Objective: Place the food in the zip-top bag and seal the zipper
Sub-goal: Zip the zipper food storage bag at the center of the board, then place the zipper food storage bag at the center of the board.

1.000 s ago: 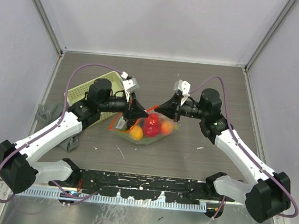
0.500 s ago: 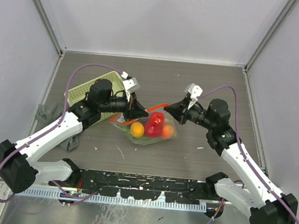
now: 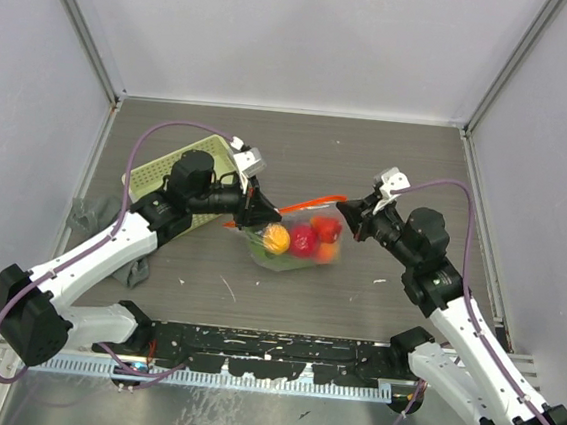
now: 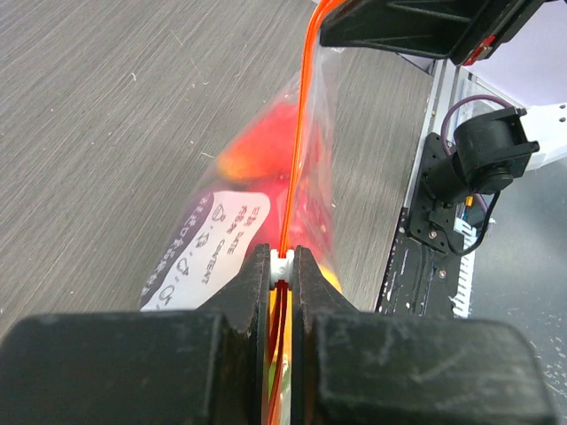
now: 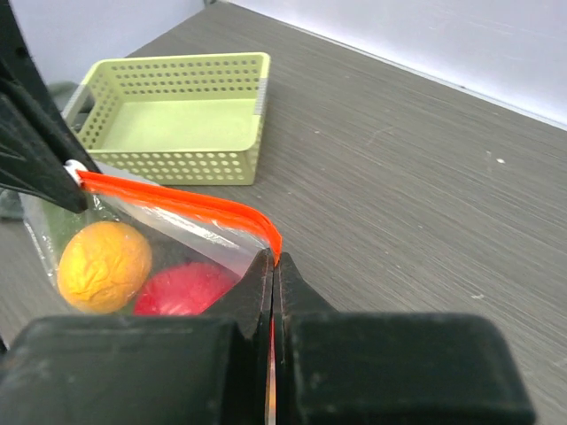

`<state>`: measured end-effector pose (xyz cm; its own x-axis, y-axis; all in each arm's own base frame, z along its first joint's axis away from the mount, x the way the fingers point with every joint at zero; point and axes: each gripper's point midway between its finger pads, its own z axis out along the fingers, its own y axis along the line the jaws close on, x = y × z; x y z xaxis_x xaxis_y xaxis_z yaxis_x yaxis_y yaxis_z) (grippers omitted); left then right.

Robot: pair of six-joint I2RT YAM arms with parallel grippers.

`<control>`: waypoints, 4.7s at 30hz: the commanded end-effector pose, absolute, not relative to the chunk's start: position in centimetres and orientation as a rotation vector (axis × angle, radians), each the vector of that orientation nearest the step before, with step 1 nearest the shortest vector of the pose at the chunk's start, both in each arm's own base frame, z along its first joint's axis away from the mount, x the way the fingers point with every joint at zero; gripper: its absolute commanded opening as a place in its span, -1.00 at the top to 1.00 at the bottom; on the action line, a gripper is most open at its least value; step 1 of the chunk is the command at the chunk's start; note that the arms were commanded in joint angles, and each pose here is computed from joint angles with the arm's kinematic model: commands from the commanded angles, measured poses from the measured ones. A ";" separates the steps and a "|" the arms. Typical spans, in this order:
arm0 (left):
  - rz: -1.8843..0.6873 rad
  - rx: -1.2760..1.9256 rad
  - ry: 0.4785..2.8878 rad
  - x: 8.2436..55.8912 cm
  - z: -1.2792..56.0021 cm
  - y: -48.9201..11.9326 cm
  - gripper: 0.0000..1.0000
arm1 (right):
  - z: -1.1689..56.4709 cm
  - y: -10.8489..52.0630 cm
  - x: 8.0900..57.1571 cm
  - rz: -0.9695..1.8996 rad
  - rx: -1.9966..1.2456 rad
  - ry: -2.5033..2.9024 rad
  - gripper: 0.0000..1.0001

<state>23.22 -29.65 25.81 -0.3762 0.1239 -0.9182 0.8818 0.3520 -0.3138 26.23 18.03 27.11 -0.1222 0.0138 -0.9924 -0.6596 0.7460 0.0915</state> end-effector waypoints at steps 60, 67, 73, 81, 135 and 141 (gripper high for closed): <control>-0.932 1.193 1.857 20.2 29.4 -31.0 1.00 | 26.9 25.1 22.0 0.783 -1.380 1.506 0.73; -0.760 1.148 1.984 20.4 29.3 -27.9 1.00 | 26.7 23.7 22.2 0.693 -1.315 1.543 0.99; -0.682 1.139 2.046 20.1 28.9 -26.1 1.00 | 26.3 22.4 23.0 0.603 -1.235 1.599 0.99; -0.538 1.092 2.045 20.0 29.5 -23.0 1.00 | 25.7 20.3 24.8 0.466 -1.085 1.713 0.99; -0.234 -0.048 1.686 22.7 36.0 -5.9 -0.96 | 16.2 27.3 24.8 0.431 -1.129 1.727 0.82; -0.238 -0.076 1.636 20.2 34.7 -4.3 -0.96 | 17.4 27.8 23.6 0.523 -1.014 1.746 0.48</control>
<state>20.70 -5.26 34.67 -0.1296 -0.1592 -0.9787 0.1266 0.9763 -0.1755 23.40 26.62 12.87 -0.1370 -0.5586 -0.8180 -0.8566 0.4815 -0.1854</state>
